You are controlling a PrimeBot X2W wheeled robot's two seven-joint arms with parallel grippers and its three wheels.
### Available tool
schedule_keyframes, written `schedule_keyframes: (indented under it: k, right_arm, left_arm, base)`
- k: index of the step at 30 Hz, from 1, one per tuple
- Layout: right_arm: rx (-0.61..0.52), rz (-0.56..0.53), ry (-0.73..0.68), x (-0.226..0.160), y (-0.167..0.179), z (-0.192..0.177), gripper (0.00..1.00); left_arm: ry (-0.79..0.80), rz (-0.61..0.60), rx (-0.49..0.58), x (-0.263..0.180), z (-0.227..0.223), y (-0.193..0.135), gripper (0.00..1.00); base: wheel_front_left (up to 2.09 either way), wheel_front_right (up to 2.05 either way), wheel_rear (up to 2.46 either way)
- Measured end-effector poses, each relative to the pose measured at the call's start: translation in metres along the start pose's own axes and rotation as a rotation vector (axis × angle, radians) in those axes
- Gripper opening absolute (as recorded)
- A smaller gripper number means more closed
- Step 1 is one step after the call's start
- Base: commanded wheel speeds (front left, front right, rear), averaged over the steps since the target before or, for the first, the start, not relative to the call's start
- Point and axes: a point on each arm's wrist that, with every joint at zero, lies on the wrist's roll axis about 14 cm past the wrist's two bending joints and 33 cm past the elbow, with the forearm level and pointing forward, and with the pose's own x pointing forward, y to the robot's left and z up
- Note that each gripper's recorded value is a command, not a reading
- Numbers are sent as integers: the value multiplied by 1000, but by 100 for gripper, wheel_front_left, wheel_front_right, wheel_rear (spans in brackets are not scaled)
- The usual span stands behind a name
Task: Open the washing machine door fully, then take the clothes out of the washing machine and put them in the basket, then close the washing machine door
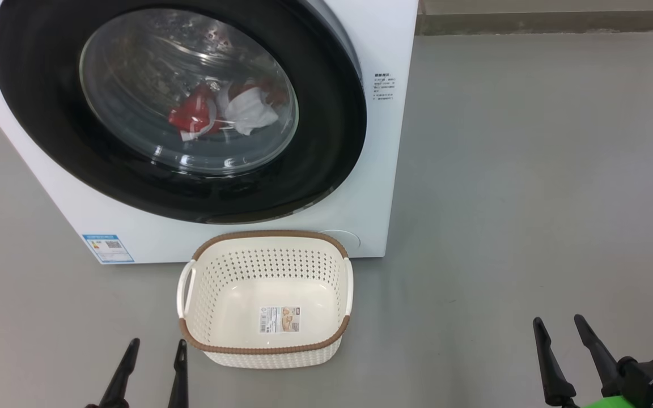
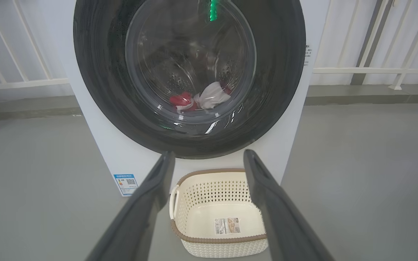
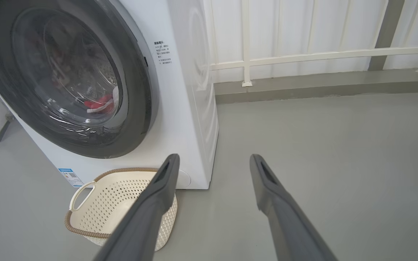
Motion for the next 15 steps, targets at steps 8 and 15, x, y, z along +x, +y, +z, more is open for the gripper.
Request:
schedule_keyframes:
  k: [8,15]
  right_arm:
    - [-68,-12,-26,0,-6,7,100]
    - [-62,-42,-49,0,-16,14,100]
  left_arm:
    - [-17,-14,75,1,2,-1,100]
    - [-4,-5,48,0,-2,5,100]
  base:
    - [0,0,0]
    - [0,0,0]
